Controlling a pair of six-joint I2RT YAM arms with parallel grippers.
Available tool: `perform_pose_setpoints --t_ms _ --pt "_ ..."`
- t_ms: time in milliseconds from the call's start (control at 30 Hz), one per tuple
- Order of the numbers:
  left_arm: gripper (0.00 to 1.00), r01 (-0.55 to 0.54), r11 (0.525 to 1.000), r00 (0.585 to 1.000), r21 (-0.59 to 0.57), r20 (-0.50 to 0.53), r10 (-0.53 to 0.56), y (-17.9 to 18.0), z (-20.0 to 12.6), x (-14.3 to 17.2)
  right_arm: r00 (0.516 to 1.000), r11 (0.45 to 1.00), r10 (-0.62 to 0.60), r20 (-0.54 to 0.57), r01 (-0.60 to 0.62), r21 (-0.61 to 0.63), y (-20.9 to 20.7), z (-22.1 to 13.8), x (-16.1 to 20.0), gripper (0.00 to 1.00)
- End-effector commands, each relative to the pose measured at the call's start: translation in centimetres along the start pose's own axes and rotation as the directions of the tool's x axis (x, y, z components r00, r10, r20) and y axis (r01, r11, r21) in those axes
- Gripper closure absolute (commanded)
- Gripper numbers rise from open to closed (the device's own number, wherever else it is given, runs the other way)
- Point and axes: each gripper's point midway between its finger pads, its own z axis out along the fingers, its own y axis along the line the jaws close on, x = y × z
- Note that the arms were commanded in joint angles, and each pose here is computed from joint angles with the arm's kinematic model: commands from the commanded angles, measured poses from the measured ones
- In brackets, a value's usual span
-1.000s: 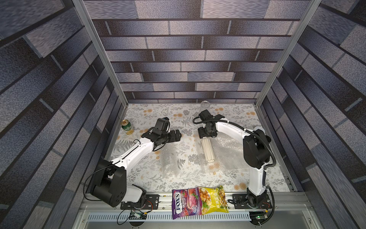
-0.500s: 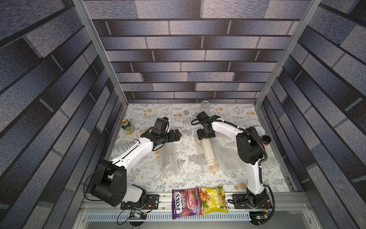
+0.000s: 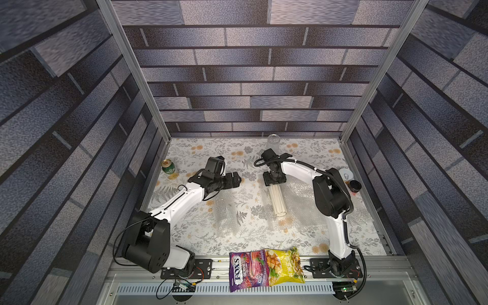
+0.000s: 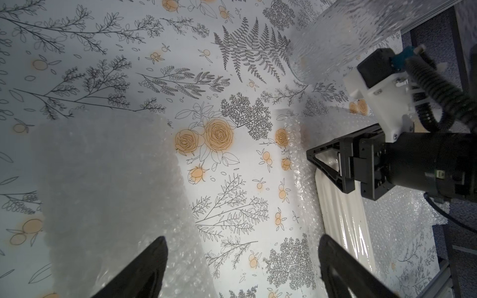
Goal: Unwrap the vase from the bubble wrap
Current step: Pick up the vase from the bubble wrap.
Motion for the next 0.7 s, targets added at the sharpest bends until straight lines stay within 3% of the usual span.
perform_pose_setpoints --t_ms 0,233,667 --pt "0.08 -0.010 1.000 1.000 -0.001 -0.016 0.010 0.4 0.3 0.6 1.000 1.000 -0.010 -0.013 0.010 0.021 0.1 -0.1 0.0 0.39" --pt "0.08 -0.006 1.000 1.000 0.000 -0.021 0.006 0.5 0.4 0.7 0.999 1.000 -0.006 0.047 0.006 0.010 0.1 -2.1 -1.0 0.57" --pt "0.08 -0.006 1.000 1.000 0.027 -0.029 0.007 -0.2 0.7 0.7 0.988 0.999 0.009 0.156 -0.003 -0.042 -0.2 -7.8 -1.3 0.65"
